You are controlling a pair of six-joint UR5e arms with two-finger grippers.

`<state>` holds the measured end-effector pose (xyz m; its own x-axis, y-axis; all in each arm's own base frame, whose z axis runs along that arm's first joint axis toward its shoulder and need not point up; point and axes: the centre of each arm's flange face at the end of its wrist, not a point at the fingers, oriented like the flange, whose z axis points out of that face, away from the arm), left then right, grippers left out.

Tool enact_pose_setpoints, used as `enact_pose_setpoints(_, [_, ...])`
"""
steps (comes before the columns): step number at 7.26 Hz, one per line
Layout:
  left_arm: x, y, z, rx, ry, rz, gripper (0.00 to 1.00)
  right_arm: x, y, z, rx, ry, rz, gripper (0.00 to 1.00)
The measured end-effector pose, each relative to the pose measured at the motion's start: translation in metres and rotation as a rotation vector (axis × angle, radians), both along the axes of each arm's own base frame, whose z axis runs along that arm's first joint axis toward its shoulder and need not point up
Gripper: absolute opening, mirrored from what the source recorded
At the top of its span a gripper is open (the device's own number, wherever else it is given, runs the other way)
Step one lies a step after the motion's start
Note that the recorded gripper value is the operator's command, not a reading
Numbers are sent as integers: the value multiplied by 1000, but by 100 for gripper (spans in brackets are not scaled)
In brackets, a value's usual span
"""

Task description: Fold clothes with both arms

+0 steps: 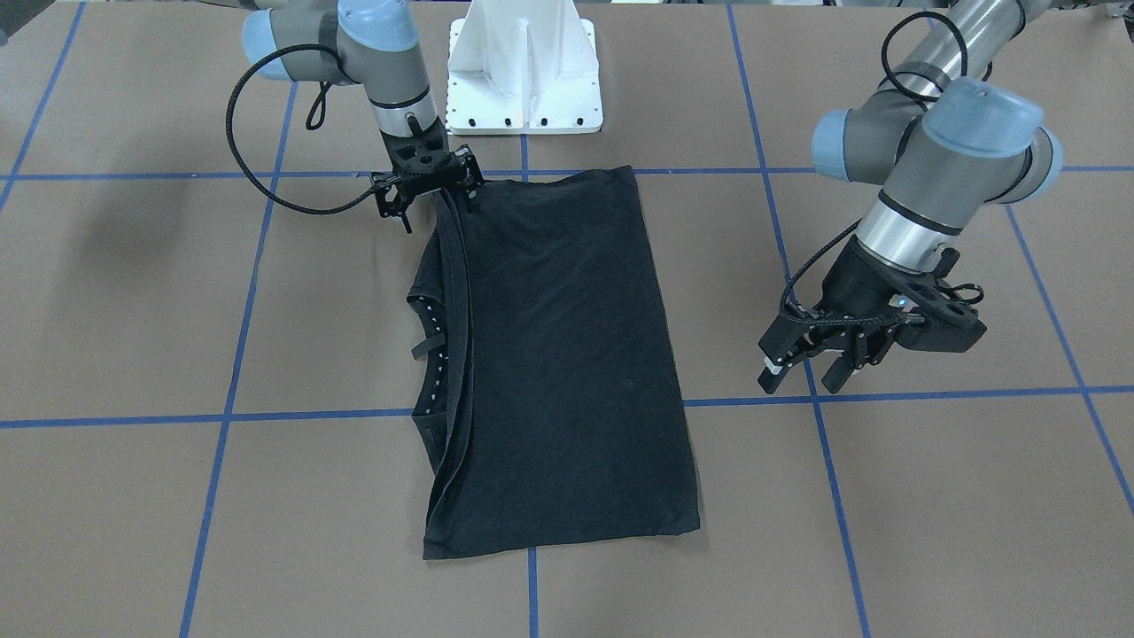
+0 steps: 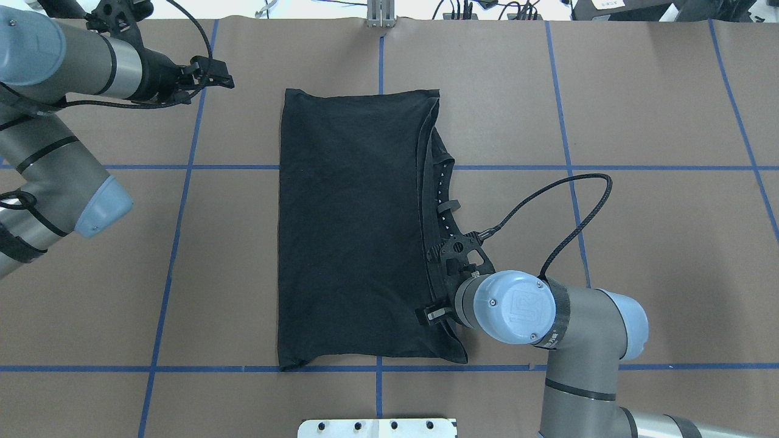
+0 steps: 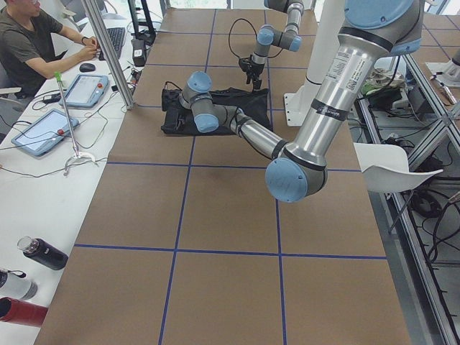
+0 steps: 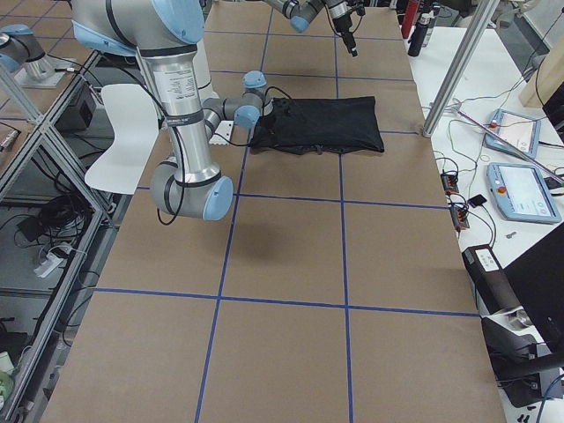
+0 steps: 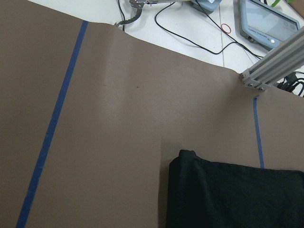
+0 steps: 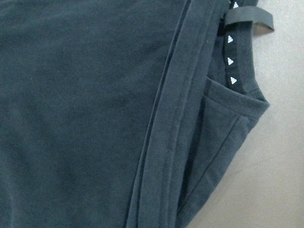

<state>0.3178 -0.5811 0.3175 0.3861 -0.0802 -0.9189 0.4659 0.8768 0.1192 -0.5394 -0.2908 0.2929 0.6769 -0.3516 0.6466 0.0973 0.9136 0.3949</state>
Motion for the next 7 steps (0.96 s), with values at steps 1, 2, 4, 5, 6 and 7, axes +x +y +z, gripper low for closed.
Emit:
enact_pose_setpoints(1, [0, 0, 0, 0, 0, 0, 100, 0, 1, 2, -1, 6, -2, 100])
enact_pose_setpoints(2, [0, 0, -1, 1, 1, 1, 100, -2, 3, 4, -2, 10, -5, 100])
enact_pose_setpoints(4, [1, 0, 0, 0, 0, 2, 100, -5, 7, 5, -3, 14, -13, 100])
enact_pose_setpoints(5, [1, 0, 0, -1, 0, 2, 100, -6, 10, 6, -3, 16, -17, 100])
enact_pose_setpoints(6, [2, 0, 0, -1, -1, 2, 100, -8, 12, 6, -4, 17, -21, 100])
enact_pose_setpoints(7, [2, 0, 0, 0, 0, 3, 100, -8, 12, 7, -3, 18, -21, 100])
